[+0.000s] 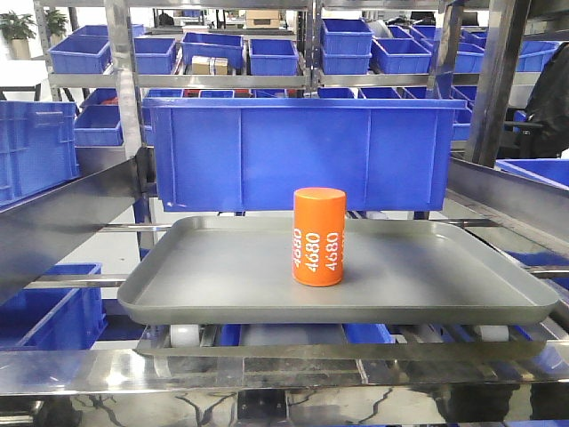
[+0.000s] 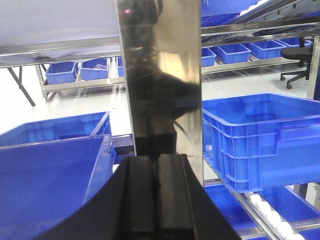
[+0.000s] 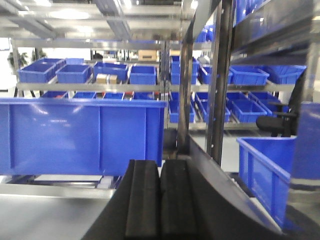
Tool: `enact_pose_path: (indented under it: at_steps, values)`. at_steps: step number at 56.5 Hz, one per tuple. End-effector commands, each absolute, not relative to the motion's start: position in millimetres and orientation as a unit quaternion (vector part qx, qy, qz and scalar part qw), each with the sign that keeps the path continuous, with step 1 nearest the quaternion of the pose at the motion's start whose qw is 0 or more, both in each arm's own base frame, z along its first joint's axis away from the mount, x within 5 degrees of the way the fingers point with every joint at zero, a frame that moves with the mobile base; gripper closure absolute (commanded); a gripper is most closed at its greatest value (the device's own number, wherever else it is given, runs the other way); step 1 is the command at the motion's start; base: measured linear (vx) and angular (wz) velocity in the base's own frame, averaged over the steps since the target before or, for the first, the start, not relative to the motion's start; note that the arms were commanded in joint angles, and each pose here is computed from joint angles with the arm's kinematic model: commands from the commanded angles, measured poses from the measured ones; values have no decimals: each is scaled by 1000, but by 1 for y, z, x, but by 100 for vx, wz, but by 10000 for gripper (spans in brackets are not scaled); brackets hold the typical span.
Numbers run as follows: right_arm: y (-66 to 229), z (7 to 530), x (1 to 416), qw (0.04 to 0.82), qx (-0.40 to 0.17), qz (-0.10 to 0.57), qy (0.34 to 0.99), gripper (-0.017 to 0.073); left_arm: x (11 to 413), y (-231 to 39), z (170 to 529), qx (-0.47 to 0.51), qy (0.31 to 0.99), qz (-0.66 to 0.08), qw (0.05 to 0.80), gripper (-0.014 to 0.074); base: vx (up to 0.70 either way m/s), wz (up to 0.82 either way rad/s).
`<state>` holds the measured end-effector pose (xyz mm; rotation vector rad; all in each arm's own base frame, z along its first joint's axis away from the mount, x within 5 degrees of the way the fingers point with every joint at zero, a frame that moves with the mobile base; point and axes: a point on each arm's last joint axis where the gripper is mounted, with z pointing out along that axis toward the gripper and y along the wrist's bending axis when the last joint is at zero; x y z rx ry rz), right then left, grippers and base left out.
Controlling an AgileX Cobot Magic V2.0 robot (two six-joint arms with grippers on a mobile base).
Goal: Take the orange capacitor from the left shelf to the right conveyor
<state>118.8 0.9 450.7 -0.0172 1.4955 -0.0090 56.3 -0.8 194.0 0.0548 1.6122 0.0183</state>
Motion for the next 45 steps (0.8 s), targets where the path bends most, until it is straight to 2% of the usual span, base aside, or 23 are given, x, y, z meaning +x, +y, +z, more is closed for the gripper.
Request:
enact_pose_path:
  at_steps: [1,8,24,29,37,41,45]
  values:
    - [1,469,115,770,-8,-7,638,540,57,-2,193,24,700,-2,714,599,0,0]
    - [1,469,115,770,-8,-7,638,456,57,-2,193,24,700,-2,714,599,0,0]
    - [1,472,114,780,-6,-1,626,14,57,-2,193,24,700,-2,714,599,0,0]
    - [1,475,113,790,-1,6,614,-83,57,-2,193,24,700,-2,714,599,0,0]
    - [5,473,118,782,20,61,620,-129,57,-2,193,24,700,-2,714,599,0,0]
    - [12,470,125,765,5,89,638,-125,57,-2,193,24,700,-2,714,599,0,0]
    - [26,467,135,736,-35,118,666,-112,57,-2,193,24,700,-2,714,599,0,0]
